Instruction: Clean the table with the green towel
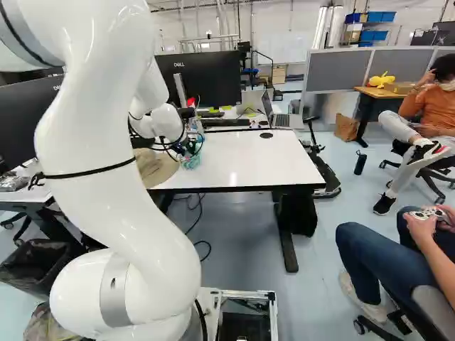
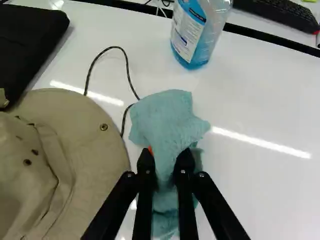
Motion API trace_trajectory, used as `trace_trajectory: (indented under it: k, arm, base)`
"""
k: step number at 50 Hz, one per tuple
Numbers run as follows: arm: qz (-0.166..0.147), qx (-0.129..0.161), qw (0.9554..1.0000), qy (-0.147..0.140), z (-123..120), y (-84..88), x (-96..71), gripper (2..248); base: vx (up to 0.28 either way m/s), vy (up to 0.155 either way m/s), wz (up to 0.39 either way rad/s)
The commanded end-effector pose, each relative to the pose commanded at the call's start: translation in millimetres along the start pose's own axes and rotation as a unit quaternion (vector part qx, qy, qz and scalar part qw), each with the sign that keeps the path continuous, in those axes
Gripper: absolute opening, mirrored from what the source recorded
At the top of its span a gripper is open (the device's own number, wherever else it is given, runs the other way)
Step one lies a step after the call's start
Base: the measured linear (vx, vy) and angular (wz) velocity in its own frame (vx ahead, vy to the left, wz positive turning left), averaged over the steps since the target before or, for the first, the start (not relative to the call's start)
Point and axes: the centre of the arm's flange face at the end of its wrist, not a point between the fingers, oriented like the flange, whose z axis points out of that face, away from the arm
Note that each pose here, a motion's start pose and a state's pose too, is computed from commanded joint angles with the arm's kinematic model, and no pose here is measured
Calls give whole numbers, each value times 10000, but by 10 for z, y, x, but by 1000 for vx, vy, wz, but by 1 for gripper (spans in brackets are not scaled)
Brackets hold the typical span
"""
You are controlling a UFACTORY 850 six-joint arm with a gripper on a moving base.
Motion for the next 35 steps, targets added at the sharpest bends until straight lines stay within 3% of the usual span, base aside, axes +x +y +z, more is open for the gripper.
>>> trace_trajectory:
  k: [18,35]
  arm:
    - [10,-1,10000,-72,-228,-13,-260,50]
    - [199,-150,9996,-106,-313,211,-379,50]
  base:
    - [0,0,0]
    - [0,0,0]
